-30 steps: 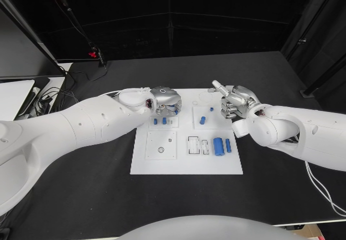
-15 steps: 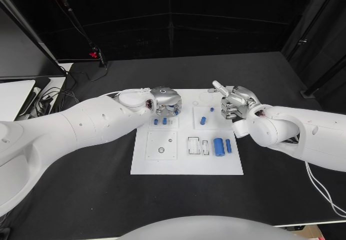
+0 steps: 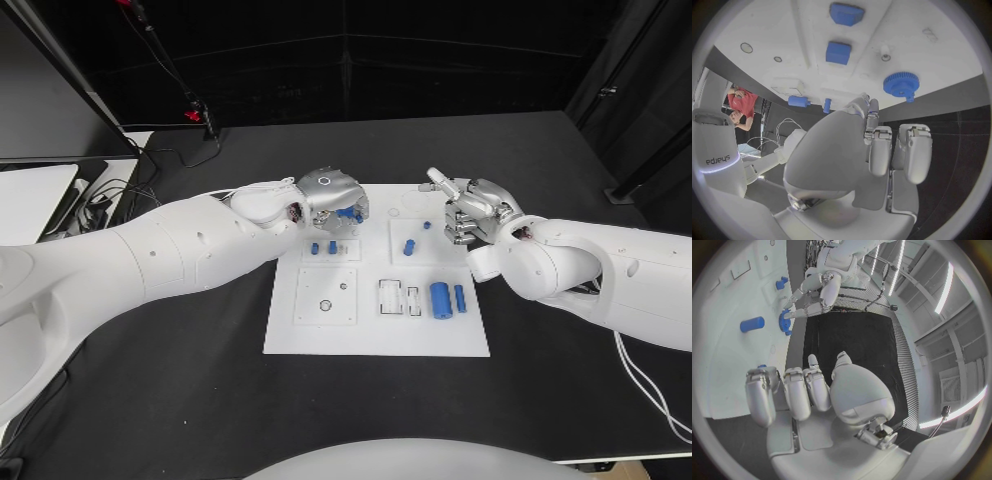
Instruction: Assemble the parts on the task board
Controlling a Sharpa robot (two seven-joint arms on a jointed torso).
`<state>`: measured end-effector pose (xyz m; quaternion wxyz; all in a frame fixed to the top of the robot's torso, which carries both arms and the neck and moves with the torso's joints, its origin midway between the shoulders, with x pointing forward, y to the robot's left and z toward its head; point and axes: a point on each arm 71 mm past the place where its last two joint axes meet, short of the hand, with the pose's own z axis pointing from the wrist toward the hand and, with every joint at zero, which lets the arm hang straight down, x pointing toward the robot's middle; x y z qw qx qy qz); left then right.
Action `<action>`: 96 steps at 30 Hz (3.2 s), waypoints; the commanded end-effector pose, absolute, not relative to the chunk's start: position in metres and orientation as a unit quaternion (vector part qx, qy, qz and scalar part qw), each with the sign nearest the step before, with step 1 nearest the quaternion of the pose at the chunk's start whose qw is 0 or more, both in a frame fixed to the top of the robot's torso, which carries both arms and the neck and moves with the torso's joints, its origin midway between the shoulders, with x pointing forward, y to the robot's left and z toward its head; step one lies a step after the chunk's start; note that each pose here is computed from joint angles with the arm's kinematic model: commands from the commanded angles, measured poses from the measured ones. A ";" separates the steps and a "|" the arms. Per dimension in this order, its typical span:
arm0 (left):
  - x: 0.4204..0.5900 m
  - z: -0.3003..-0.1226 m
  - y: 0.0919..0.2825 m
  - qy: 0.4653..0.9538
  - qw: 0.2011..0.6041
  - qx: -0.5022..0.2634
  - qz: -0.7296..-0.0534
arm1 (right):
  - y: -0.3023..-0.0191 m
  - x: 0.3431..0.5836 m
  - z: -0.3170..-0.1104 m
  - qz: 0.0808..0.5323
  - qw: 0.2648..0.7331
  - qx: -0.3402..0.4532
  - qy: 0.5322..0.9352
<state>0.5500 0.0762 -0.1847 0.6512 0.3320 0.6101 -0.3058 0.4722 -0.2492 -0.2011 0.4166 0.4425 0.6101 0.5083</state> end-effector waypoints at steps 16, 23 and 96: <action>0.543 -0.152 0.128 0.573 0.692 0.319 -0.301 | -0.251 0.473 -0.200 0.511 0.415 0.441 0.610; 0.542 -0.154 0.140 0.590 0.684 0.314 -0.293 | -0.251 0.473 -0.201 0.511 0.415 0.441 0.610; 0.556 -0.195 0.127 0.683 0.608 0.314 -0.257 | -0.251 0.471 -0.204 0.511 0.412 0.442 0.611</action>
